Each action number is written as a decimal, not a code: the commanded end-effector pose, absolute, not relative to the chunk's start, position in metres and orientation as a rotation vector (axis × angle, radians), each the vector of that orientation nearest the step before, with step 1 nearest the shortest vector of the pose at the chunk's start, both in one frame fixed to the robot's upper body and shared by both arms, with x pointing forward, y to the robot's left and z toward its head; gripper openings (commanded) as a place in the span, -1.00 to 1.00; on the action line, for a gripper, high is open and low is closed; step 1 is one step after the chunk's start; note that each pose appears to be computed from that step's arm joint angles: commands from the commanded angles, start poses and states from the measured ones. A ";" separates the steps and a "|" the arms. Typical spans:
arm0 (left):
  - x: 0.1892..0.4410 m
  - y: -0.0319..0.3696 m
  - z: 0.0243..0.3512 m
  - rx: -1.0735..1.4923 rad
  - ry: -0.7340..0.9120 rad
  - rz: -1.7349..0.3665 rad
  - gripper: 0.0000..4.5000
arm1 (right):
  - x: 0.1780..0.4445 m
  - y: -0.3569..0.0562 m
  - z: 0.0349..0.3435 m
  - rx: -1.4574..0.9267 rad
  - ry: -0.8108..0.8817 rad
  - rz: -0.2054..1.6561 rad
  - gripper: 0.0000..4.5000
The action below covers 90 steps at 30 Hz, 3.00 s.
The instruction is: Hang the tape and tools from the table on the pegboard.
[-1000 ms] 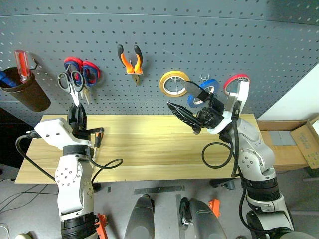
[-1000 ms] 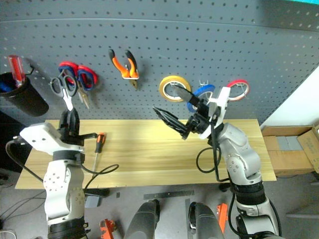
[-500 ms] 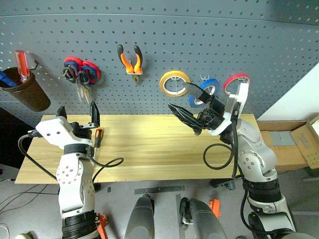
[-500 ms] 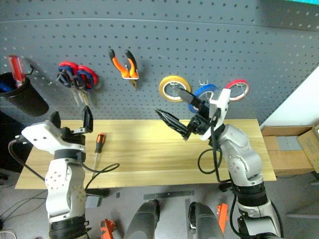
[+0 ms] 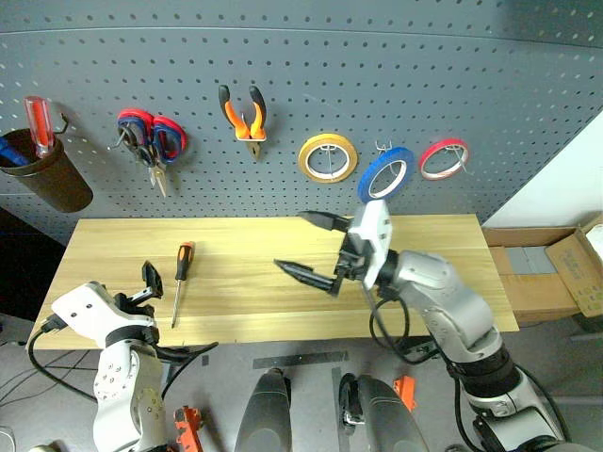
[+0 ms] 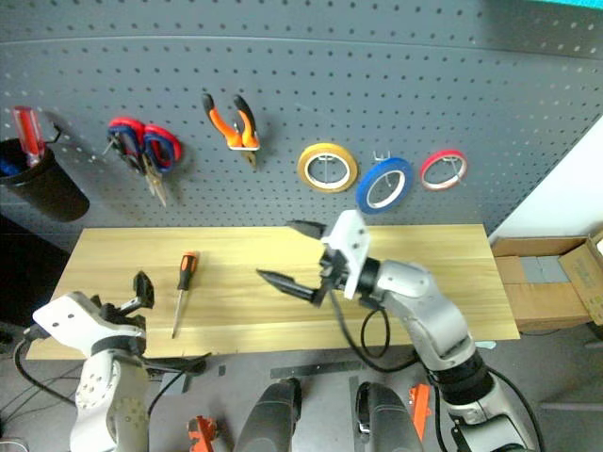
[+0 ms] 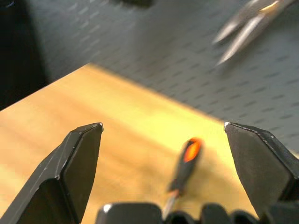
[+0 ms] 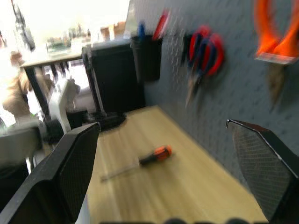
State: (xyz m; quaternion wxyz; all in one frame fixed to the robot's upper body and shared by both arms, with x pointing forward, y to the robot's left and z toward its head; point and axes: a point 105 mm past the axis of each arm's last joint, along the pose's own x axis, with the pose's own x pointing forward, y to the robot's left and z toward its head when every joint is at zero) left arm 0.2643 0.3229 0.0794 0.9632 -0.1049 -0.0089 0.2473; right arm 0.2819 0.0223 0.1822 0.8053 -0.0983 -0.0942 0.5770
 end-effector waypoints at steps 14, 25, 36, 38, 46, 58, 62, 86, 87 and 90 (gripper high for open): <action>0.323 0.366 0.074 -0.057 0.260 0.252 0.99 | 0.273 0.066 0.182 -0.329 -0.183 1.312 1.00; 0.352 0.353 0.062 -0.008 0.332 0.164 0.99 | 0.275 0.069 0.186 -0.341 -0.172 1.294 1.00; 0.358 0.363 0.062 0.056 0.376 0.203 0.44 | 0.277 0.070 0.188 -0.329 -0.166 1.279 1.00; 0.357 0.364 0.061 0.057 0.378 0.203 0.12 | 0.278 0.070 0.189 -0.329 -0.168 1.278 1.00; 0.354 0.366 0.058 0.059 0.387 0.209 -0.59 | 0.280 0.070 0.188 -0.335 -0.172 1.275 1.00; 0.330 0.339 0.107 0.106 0.179 0.226 -0.59 | 0.273 0.060 0.261 0.018 -0.287 1.310 1.00; 0.316 0.325 0.142 0.151 0.076 0.293 -0.59 | 0.271 0.054 0.275 0.086 -0.302 1.316 1.00; 0.299 0.335 0.347 0.370 -0.596 0.562 -0.59 | 0.265 0.046 0.307 0.347 -0.384 1.342 1.00; 0.302 0.336 0.354 0.373 -0.616 0.560 -0.59 | 0.266 0.046 0.306 0.344 -0.384 1.341 1.00; 0.311 0.339 0.366 0.390 -0.656 0.543 -0.59 | 0.268 0.045 0.303 0.342 -0.383 1.334 1.00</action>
